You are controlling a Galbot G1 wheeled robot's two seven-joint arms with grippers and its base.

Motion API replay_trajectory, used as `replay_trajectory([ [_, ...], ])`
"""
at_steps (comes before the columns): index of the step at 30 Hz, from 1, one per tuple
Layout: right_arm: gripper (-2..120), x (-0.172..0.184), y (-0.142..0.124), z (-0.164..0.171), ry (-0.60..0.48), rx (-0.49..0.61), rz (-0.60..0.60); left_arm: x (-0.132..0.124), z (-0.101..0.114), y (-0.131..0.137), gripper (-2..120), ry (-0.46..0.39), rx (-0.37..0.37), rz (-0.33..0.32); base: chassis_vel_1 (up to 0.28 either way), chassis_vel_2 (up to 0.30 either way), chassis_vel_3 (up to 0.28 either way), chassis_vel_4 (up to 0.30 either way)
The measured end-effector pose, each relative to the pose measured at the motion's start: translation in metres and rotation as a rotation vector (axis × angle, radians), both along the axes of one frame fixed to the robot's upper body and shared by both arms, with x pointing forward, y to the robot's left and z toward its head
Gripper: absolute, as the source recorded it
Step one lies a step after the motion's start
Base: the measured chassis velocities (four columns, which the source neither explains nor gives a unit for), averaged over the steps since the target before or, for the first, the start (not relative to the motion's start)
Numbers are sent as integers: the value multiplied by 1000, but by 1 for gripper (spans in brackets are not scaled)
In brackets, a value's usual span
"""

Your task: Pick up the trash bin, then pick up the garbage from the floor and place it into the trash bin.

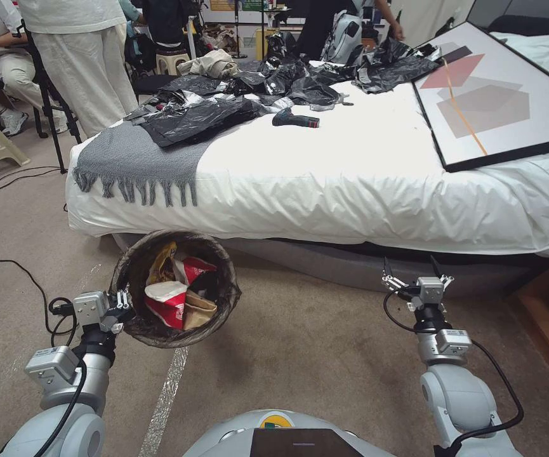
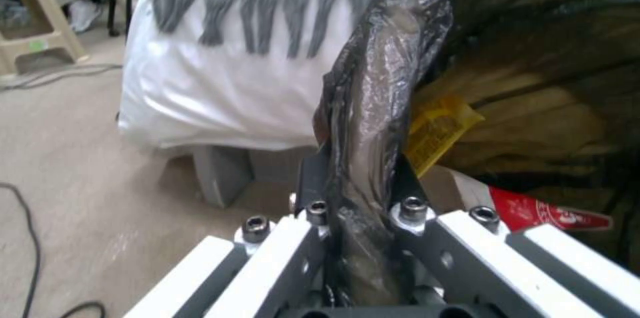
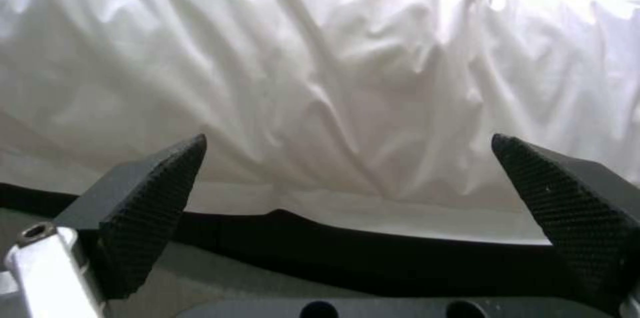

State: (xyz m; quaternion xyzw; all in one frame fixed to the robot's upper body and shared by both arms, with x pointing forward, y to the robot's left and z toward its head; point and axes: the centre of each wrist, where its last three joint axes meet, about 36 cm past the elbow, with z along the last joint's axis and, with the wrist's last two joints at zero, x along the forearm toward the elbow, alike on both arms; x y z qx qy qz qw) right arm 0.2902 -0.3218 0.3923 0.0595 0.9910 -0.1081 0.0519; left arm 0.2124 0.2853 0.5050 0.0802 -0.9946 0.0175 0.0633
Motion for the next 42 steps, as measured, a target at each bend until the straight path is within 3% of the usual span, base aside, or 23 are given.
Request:
replay_trajectory([
  [18, 100, 5, 10, 0, -1, 4, 12, -3, 8, -3, 0, 7, -9, -27, 0, 0, 0, 0],
  [42, 100, 9, 14, 1, 1, 7, 19, 1, 11, -2, 0, 3, -8, -13, 0, 0, 0, 0],
])
